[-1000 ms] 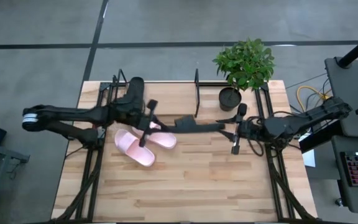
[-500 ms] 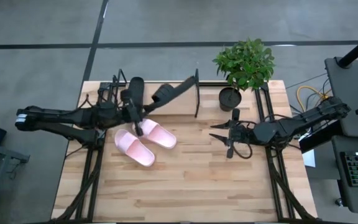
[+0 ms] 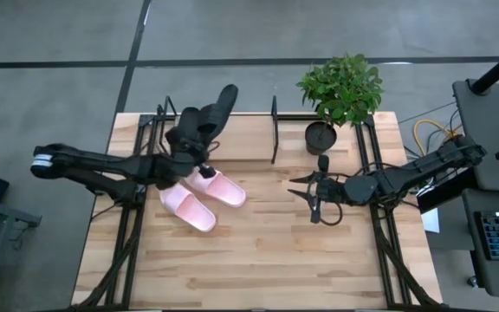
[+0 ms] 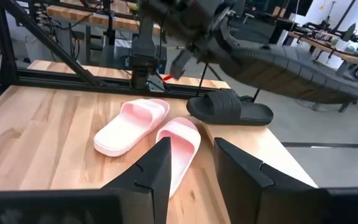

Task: Pick and place slides into the shelf
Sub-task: Put the black slipper on the shelf, then put the left pink slipper on the shelf

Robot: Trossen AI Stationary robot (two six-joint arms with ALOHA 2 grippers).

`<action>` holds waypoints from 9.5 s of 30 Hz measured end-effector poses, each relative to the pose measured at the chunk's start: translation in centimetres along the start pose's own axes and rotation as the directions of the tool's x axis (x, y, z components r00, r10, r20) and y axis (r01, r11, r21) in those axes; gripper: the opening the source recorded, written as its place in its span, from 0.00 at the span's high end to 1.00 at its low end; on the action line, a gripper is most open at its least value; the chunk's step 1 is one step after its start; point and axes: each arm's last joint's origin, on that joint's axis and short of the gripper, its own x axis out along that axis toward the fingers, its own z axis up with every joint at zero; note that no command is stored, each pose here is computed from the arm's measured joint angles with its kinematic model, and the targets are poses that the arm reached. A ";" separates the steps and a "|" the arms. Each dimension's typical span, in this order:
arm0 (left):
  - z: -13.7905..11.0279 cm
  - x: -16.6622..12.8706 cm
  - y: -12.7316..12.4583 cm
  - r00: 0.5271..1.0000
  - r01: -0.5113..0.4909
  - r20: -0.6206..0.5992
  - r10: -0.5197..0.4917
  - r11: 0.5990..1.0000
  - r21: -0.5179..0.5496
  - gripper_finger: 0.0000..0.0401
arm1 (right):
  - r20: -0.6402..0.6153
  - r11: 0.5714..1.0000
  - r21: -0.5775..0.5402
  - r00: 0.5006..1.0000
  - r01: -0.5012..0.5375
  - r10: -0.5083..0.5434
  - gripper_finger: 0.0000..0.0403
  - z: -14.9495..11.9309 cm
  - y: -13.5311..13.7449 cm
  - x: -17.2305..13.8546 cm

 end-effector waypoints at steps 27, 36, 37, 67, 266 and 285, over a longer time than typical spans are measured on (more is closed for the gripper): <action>-5.3 5.1 -8.7 0.957 -0.111 -0.243 0.158 0.974 0.195 0.95 | 0.000 1.000 -0.011 1.000 0.001 -0.001 0.77 0.0 0.0 0.0; -6.5 5.8 -8.7 0.937 -0.112 -0.312 0.159 0.980 0.166 0.95 | 0.000 1.000 -0.011 1.000 0.002 -0.002 0.78 0.0 0.0 0.0; -6.6 5.9 -8.7 0.936 -0.105 -0.317 0.153 0.981 0.163 0.95 | 0.000 1.000 -0.011 1.000 0.001 -0.001 0.78 0.0 0.0 0.0; -6.3 5.4 -7.8 0.871 0.282 -0.427 -0.243 0.959 0.032 0.70 | -0.001 1.000 0.000 1.000 0.001 -0.001 0.78 0.0 0.0 0.0; -5.1 -2.6 0.2 0.327 0.323 -0.625 -0.709 0.705 -0.631 0.40 | -0.047 0.999 -0.034 0.999 -0.005 0.003 0.80 -0.5 0.0 0.0; -5.4 -2.1 -5.4 0.318 0.138 -0.826 -0.465 0.885 -0.444 0.40 | -0.050 0.999 -0.052 0.999 -0.006 0.003 0.80 -0.6 0.0 0.0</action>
